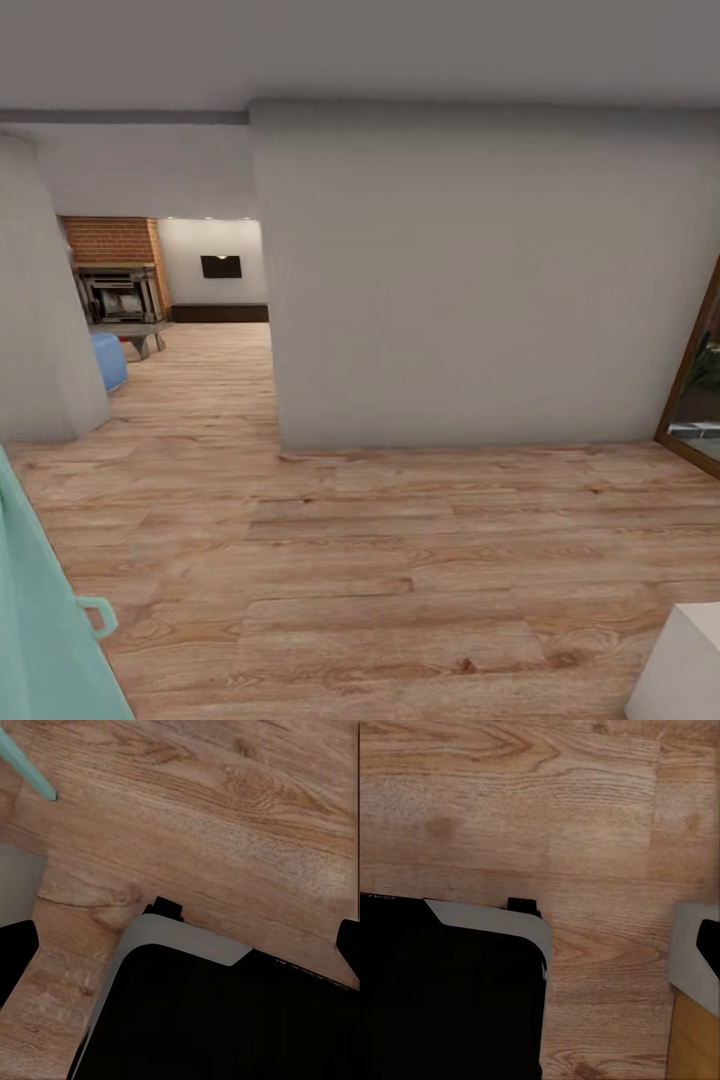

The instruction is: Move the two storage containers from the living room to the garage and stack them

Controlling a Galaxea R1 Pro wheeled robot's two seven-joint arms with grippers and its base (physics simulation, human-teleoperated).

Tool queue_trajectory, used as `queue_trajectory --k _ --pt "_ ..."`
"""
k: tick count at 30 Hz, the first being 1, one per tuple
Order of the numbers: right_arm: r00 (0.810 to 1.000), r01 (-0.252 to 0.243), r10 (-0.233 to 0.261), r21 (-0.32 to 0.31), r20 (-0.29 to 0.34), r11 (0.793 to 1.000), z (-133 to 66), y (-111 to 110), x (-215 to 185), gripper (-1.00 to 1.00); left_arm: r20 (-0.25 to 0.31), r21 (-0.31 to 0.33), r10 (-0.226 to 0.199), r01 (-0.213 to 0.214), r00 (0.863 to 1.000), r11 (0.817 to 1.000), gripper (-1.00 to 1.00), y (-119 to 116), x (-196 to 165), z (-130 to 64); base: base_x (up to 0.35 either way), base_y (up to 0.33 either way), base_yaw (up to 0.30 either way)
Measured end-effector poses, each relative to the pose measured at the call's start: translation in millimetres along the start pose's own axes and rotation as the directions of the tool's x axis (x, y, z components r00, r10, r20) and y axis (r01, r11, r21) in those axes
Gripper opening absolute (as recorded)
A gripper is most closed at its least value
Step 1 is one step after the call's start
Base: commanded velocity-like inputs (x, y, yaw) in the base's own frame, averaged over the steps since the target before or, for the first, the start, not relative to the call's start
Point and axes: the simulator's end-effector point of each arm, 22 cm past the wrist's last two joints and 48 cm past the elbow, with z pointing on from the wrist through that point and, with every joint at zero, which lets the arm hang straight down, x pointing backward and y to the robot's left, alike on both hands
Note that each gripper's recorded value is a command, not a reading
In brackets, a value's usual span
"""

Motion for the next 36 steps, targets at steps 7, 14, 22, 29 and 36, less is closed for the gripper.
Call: queue_trajectory --k 7,14,22,29,36 --pt "1.0 -0.01 0.01 0.006 0.0 1.0 0.0 -1.4 -0.1 1.0 0.0 0.0 0.0 0.0 1.0 1.0 1.0 0.1 0.0 0.0 0.325 0.0 0.152" --pt "1.0 -0.011 0.011 0.007 0.0 1.0 0.0 -2.0 -0.1 1.0 0.0 0.0 0.0 0.0 1.0 1.0 1.0 0.0 0.0 0.0 0.325 0.0 0.221" --pt "1.0 -0.009 0.009 0.005 -0.001 1.0 0.1 -2.4 0.4 1.0 0.0 0.0 0.0 0.0 1.0 1.0 1.0 0.1 0.2 0.0 0.325 0.0 0.019" --pt "1.0 -0.009 0.009 0.005 -0.002 1.0 0.1 -2.6 0.7 1.0 0.0 0.0 0.0 0.0 1.0 1.0 1.0 0.0 0.1 0.0 0.325 0.0 0.001" --pt "1.0 -0.012 0.012 0.009 -0.002 1.0 0.1 -4.0 0.8 1.0 0.0 0.0 0.0 0.0 1.0 1.0 1.0 0.0 0.0 0.0 0.325 0.0 0.0"
